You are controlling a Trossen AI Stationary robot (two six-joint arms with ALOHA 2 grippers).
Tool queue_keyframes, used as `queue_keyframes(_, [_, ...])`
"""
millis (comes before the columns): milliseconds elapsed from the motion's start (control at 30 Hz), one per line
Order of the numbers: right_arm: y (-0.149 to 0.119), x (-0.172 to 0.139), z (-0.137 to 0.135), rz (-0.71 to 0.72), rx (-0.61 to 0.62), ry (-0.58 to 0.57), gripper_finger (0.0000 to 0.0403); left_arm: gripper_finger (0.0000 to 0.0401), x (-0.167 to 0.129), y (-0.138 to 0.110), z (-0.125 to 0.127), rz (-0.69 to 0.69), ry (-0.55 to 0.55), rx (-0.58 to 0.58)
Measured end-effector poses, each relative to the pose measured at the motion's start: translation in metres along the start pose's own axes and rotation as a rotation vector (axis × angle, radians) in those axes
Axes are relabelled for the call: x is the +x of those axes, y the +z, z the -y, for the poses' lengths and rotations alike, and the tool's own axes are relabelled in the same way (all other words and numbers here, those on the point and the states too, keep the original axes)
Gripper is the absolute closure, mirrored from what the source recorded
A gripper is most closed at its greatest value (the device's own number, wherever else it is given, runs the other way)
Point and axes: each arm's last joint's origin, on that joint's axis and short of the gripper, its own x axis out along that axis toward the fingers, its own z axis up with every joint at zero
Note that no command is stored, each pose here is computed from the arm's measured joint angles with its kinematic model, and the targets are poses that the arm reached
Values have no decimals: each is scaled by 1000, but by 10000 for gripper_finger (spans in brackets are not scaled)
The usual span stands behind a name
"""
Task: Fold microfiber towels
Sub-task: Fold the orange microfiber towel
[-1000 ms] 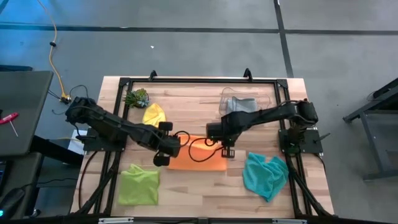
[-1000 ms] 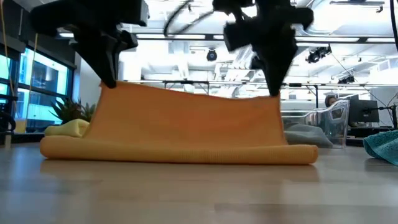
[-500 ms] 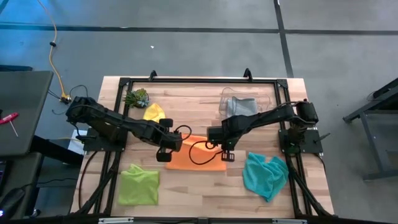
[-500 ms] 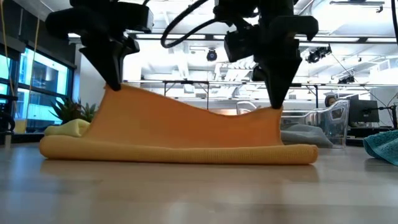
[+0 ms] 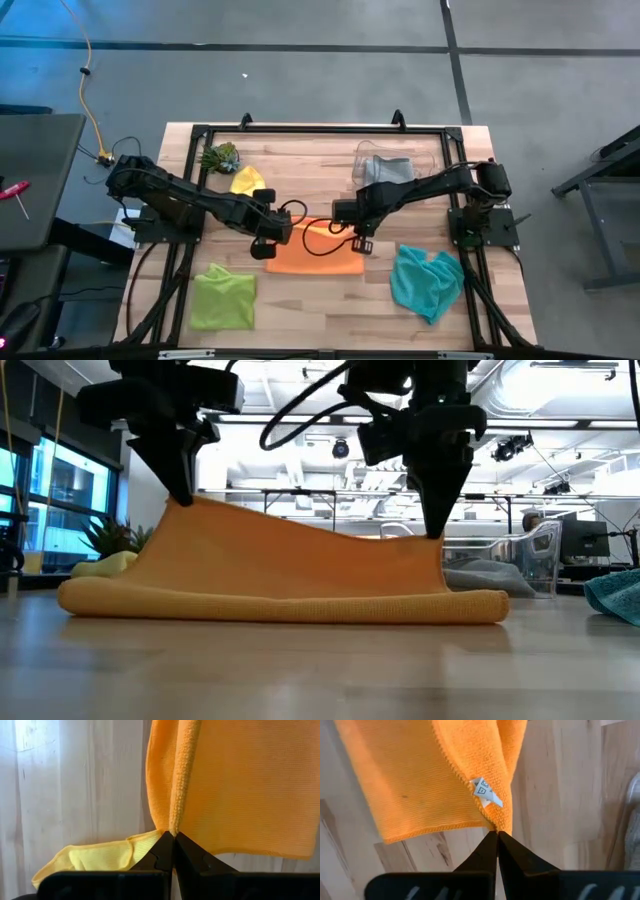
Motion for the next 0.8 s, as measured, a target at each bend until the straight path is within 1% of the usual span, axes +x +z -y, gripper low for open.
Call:
queue_keyframes(67, [0,0,0,5,1,-4,403,400,0,0,0,0,1,-11])
queue_keyframes(200, [1,0,1,21,26,-53,403,400,0,0,0,-2,5,-18])
queue_keyframes(267, [1,0,2,24,26,-61,403,395,0,0,-1,3,25,-19])
queue_keyframes(567, [1,0,2,25,29,-64,402,329,0,0,-1,9,49,-19])
queue_keyframes(667, [1,0,2,25,62,-64,400,306,0,-1,-2,1,54,-16])
queue_keyframes(733, [0,0,2,13,70,-67,389,292,0,-3,-3,-17,71,-8])
queue_keyframes(800, [0,-3,3,0,56,-72,367,280,0,-5,-4,-34,97,-1])
